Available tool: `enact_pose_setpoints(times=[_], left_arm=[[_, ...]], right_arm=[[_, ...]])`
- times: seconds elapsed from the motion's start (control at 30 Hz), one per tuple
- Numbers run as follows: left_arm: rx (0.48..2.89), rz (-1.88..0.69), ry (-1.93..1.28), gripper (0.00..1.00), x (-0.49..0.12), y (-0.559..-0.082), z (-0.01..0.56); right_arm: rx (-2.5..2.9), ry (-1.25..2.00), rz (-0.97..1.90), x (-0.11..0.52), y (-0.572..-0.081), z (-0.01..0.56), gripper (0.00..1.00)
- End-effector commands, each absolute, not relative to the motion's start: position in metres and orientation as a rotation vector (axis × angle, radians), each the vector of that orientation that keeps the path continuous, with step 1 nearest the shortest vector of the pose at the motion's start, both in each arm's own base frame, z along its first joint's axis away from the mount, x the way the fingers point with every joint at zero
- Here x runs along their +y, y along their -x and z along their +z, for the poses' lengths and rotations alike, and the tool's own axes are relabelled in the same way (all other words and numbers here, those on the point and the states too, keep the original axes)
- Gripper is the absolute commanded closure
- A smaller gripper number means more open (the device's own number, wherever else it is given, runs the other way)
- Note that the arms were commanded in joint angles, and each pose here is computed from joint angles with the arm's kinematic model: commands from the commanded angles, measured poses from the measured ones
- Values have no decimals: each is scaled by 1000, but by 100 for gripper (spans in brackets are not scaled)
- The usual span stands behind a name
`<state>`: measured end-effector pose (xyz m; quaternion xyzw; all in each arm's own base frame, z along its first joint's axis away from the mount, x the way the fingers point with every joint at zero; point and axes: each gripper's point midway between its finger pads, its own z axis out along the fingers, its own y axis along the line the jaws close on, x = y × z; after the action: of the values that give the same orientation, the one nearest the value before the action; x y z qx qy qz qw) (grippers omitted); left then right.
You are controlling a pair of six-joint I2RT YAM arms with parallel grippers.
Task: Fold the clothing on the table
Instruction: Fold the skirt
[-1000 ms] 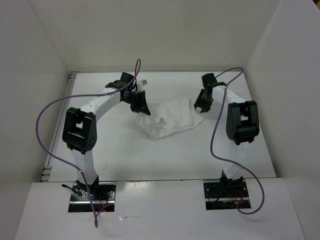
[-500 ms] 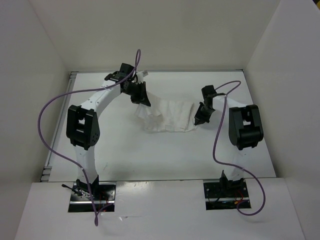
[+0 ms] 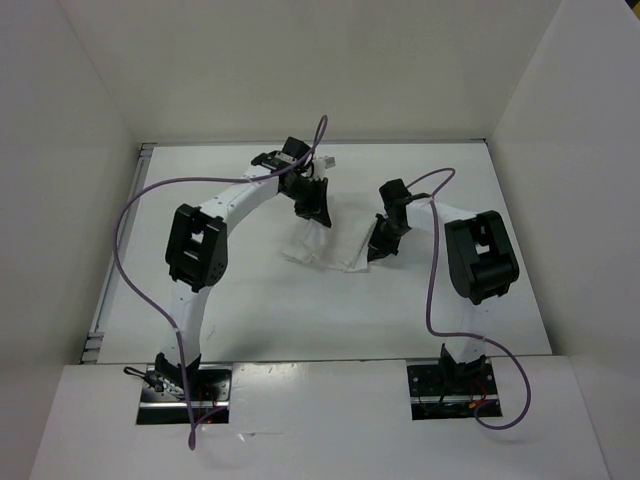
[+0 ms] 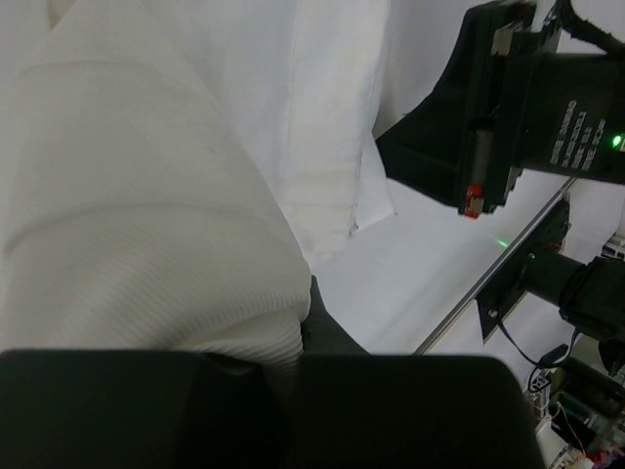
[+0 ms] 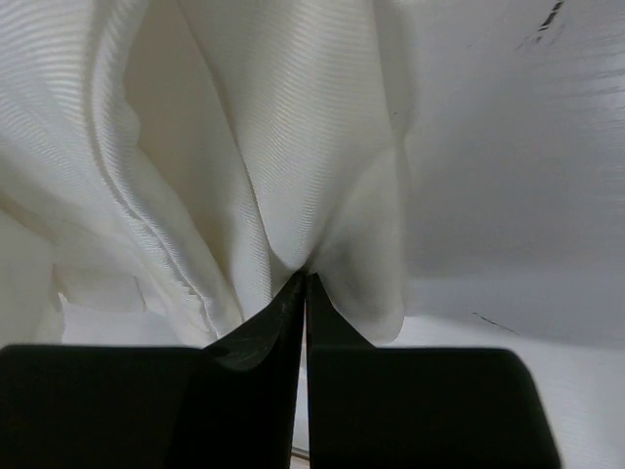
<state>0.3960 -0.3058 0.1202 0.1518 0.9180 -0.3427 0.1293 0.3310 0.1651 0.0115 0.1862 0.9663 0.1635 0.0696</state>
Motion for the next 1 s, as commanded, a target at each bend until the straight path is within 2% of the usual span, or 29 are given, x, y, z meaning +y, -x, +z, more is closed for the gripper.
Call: enact_pose_setpoints(times=[0.0, 0.27, 0.77, 0.83, 0.87, 0.93, 0.97], left_arm=[[2632, -1039, -463, 100, -326, -401, 133], [2632, -1095, -492, 100, -359, -400, 128], [2741, -1065, -676, 99, -388, -336, 94], [2754, -1049, -702, 82, -389, -329, 92], [2766, -1029, -696, 65, -387, -328, 90], [2738, -1036, -700, 40, -387, -329, 103], [2708, -1060, -709, 35, -390, -330, 110]], right_arm=[[2910, -545, 487, 174, -326, 9, 95], [2913, -543, 490, 177, -325, 10, 95], [2903, -547, 451, 173, -326, 11, 95], [2903, -548, 451, 173, -326, 11, 93], [2903, -548, 451, 173, -326, 11, 93], [2893, -575, 437, 168, -327, 14, 92], [2875, -572, 432, 166, -327, 19, 92]])
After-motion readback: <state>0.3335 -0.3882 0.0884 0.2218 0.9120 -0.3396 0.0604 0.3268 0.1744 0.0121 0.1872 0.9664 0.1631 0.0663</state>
